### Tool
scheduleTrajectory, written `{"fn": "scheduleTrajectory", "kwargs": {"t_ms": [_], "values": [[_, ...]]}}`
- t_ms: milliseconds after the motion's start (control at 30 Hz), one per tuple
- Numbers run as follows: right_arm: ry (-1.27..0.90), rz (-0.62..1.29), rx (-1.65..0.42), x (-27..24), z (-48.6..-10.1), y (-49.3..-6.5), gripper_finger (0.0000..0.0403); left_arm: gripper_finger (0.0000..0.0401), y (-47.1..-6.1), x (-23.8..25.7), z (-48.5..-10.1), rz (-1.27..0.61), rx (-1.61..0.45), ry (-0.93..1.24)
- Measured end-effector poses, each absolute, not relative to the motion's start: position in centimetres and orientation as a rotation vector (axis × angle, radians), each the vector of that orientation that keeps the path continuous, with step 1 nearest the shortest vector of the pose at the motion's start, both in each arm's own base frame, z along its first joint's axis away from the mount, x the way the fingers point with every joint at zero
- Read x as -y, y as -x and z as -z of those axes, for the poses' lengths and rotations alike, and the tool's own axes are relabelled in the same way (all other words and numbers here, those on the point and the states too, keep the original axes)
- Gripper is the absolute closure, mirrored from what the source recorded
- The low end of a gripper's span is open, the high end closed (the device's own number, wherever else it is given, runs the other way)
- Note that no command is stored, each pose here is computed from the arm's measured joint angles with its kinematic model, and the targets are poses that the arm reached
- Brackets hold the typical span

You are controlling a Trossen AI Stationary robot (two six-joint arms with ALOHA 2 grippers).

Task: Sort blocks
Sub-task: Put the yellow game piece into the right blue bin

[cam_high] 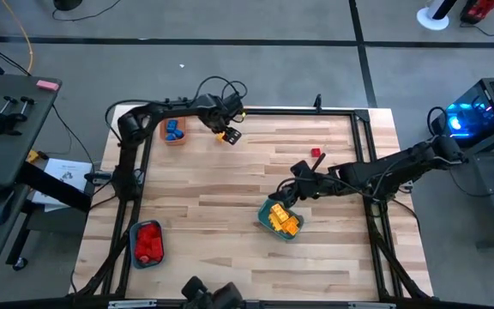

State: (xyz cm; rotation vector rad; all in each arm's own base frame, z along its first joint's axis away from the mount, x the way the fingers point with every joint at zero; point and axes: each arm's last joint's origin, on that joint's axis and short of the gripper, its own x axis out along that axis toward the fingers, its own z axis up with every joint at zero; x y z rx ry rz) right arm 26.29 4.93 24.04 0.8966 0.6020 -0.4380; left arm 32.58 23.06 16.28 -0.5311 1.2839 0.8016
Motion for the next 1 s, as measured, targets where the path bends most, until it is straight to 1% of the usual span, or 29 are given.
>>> {"fn": "scheduleTrajectory", "kwargs": {"t_ms": [200,467,533,567,633,733,800,900,1000], "values": [[-0.892,0.451,-0.58,-4.9,-24.1,-26.3,0.0187,0.0151,-32.7,-23.3,-14.1,-0.814,-1.336,0.559],[-0.894,0.447,-0.574,-4.9,-24.2,-26.4,0.0187,0.0155,-32.9,-23.4,-13.4,-0.808,-1.352,0.564],[-0.894,0.447,-0.574,-4.9,-24.2,-26.4,0.0187,0.0171,-32.9,-23.3,-13.5,-0.79,-1.348,0.578],[-0.893,0.447,-0.574,-4.9,-24.2,-26.4,0.0187,0.0185,-32.9,-23.3,-13.5,-0.774,-1.351,0.587],[-0.891,0.448,-0.573,-4.9,-24.2,-26.4,0.0187,0.0226,-32.8,-23.1,-13.7,-0.745,-1.359,0.594],[-0.877,0.456,-0.566,-4.8,-24.2,-26.4,0.0187,0.03,-32.5,-22.6,-14.2,-0.657,-1.395,0.594],[-0.861,0.457,-0.561,-4.8,-24.2,-26.4,0.0187,0.0305,-32.4,-21.9,-14.9,-0.576,-1.413,0.584],[-0.835,0.443,-0.55,-4.8,-24.3,-26.5,0.0187,0.0305,-32.9,-20.8,-17.3,-0.466,-1.347,0.51],[-0.77,0.367,-0.484,-5.0,-25.3,-26.8,0.0187,0.0305,-33.6,-18.6,-20.1,-0.296,-1.257,0.398]]}}
